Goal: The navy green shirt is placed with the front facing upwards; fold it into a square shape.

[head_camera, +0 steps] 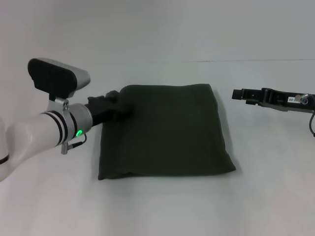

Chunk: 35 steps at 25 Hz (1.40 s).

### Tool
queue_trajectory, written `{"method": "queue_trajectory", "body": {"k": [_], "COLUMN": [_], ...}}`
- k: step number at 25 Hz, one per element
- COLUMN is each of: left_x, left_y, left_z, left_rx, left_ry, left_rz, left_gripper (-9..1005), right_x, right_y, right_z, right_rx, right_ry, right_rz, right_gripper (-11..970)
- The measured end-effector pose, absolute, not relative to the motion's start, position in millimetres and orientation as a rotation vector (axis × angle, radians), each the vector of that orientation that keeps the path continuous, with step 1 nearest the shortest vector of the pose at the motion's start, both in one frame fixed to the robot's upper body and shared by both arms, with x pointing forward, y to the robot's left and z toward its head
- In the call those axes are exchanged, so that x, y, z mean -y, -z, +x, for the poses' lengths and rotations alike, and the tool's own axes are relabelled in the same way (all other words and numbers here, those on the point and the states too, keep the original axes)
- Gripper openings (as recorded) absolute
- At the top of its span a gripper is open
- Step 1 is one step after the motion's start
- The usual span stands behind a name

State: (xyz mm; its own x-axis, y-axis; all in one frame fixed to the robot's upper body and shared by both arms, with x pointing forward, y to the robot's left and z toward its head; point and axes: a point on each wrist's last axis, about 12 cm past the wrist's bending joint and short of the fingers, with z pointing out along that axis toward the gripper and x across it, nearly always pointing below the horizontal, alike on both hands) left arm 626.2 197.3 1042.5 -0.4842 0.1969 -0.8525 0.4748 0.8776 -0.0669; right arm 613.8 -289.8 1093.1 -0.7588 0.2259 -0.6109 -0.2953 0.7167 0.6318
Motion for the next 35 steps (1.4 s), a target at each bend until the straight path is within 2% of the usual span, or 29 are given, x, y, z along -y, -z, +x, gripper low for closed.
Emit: {"method": "queue_trajectory", "body": {"k": [10, 24, 35], "left_x": [-197, -223, -221], "left_y": [-1045, -1058, -1055], "left_z": [626, 631, 629], "left_rx": [-2.066, -2.024, -2.036], "left_ry": [0.359, 0.330, 0.331], "left_rz": [0.514, 0.359, 0.375], "left_gripper": [585, 585, 586], "right_x": [291, 291, 291], "right_y": [-1095, -1095, -1094], "right_z": [615, 616, 614], "right_rx": [-2.225, -2.224, -2.223], "right_ry": [-0.971, -0.970, -0.973], "right_rz": [-0.053, -0.051, -0.049], "right_gripper": [676, 676, 676]}}
